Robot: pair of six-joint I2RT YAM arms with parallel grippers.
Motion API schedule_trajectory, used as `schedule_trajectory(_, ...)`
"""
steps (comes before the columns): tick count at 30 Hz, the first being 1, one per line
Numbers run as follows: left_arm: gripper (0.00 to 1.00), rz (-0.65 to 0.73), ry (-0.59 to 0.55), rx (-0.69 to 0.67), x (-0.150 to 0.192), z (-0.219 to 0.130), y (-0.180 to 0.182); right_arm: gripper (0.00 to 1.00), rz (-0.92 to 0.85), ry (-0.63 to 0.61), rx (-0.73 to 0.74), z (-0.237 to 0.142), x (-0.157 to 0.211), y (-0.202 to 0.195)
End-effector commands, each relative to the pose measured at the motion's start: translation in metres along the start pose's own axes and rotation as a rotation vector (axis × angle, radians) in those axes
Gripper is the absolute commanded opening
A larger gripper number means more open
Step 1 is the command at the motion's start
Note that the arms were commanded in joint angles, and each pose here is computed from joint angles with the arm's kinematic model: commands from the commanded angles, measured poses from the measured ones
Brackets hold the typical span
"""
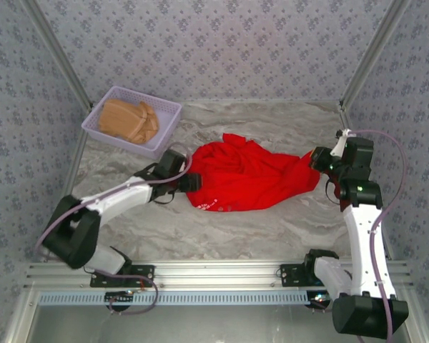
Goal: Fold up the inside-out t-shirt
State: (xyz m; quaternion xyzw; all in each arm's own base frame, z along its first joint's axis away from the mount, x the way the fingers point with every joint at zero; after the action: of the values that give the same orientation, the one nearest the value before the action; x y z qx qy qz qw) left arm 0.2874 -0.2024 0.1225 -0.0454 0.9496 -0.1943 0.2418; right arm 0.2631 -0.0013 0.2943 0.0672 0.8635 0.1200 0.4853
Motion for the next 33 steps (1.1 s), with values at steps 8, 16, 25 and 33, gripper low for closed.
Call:
schedule_trajectory(8,0.67,0.086,0.049,-0.084,-0.032,0.056,-0.002,0.00,0.008,0.010,-0.061,0.013,0.007,0.005)
schedule_trajectory(16,0.27,0.108,0.026,-0.044,-0.047,0.064,-0.016,0.00,0.008,0.036,-0.081,0.021,0.011,0.006)
schedule_trajectory(25,0.40,0.063,-0.046,-0.137,-0.041,0.024,0.021,0.00,-0.030,0.009,-0.042,0.010,0.007,0.004)
schedule_trajectory(33,0.56,0.201,0.005,-0.052,-0.025,0.032,-0.027,0.00,-0.019,0.025,-0.060,0.019,0.014,0.004)
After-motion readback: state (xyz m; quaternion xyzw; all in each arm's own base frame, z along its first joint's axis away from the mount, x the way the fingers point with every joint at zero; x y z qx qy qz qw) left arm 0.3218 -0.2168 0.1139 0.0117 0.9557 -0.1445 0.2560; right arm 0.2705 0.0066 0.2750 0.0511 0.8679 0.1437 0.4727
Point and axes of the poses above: each hand's point on the last joint's axis, 136 mm out from that joint toward the fingers, its own z axis out along the fingers, its own y axis along the line the jaws close on, x = y × z, the point moved 5 cm from there along -z, back along the fingers, and after that the axes turned 11 degrees about -z, right-handed, at the moved point
